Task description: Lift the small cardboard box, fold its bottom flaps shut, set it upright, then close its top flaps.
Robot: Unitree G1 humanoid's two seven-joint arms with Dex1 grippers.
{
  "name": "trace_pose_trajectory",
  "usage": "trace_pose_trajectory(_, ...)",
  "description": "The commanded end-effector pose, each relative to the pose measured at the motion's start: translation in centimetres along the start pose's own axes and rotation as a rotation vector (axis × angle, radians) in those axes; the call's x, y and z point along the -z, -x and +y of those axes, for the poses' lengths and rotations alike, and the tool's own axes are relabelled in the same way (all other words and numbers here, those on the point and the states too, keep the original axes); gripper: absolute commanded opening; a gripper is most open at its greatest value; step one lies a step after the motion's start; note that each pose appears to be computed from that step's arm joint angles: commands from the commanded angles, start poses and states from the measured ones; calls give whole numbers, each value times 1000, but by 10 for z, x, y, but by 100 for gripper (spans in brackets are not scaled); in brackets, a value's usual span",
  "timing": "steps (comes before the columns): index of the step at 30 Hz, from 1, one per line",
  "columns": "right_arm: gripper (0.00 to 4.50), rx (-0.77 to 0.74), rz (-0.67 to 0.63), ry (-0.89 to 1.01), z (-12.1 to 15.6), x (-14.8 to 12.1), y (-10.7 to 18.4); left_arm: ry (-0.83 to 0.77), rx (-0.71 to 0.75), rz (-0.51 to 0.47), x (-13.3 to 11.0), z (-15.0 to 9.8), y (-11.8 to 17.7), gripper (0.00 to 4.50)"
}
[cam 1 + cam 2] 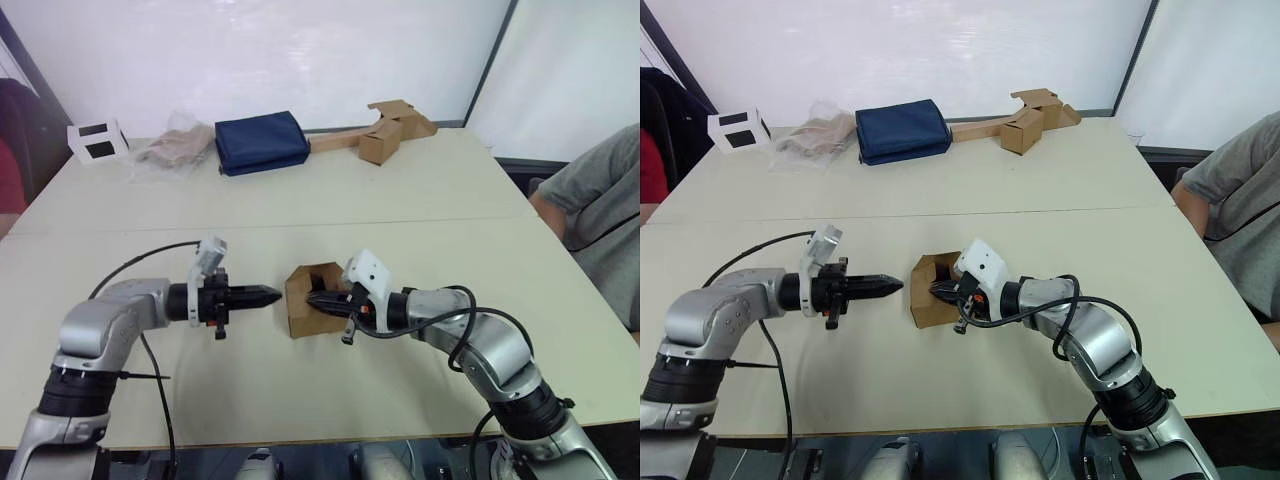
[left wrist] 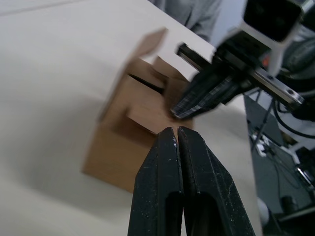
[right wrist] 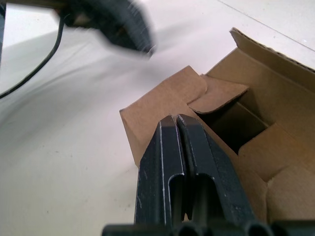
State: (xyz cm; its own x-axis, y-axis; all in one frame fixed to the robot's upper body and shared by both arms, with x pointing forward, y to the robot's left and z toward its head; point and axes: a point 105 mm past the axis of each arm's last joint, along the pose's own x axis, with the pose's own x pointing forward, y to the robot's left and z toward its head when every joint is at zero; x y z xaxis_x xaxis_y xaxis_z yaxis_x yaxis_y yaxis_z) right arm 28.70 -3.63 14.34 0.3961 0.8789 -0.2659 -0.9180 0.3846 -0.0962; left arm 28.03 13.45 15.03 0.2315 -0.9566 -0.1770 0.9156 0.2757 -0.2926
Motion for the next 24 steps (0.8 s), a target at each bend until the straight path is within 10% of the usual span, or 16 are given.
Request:
trace_pose_trajectory(1,0,-11,-33,30,0,-9,0,-24,-2,-8,-2,-5,-5,8)
trace_pose_trajectory(14,0,-8,-60,34,1,-15,2,-24,-31,1,10,5,-21,8)
trace_pose_trajectory(24,0,-10,-335,-8,-10,-72,22,-21,-18,8,13,7,-22,8)
